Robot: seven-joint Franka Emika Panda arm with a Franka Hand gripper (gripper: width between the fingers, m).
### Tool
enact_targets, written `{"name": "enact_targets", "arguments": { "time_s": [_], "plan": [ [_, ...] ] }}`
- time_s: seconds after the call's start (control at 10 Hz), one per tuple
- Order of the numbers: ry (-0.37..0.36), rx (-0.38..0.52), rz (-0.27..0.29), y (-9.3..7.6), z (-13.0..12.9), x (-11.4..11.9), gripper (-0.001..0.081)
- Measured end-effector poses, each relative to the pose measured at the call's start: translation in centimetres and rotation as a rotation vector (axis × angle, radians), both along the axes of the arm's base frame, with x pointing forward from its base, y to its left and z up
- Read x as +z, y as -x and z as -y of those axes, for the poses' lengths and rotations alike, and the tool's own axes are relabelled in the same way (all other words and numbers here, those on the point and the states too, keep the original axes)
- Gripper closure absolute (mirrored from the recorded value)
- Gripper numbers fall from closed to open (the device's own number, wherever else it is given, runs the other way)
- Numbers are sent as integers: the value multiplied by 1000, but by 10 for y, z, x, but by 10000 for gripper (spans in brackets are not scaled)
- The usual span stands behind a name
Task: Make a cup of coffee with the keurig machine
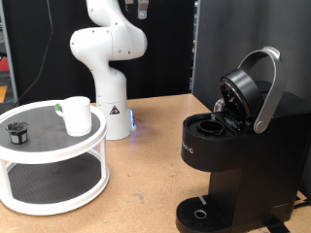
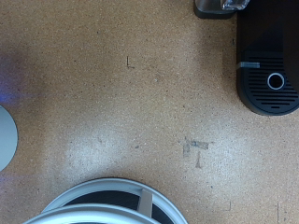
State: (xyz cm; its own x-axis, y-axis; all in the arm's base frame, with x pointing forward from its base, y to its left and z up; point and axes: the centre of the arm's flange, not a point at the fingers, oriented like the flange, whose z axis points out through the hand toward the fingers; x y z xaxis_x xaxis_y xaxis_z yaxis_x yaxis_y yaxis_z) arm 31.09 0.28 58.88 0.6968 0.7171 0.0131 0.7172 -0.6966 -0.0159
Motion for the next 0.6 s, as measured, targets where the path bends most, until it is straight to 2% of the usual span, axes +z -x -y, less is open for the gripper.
{"name": "enact_targets", "arguments": {
  "time_s": [0.1,0.3,0.6],
  "plan": [
    [-7,-3,0,0,3,0,3],
    [-48,0,4,-2,29,1,3],
    [-18,65,-3,-7,78,1,3]
  ]
}}
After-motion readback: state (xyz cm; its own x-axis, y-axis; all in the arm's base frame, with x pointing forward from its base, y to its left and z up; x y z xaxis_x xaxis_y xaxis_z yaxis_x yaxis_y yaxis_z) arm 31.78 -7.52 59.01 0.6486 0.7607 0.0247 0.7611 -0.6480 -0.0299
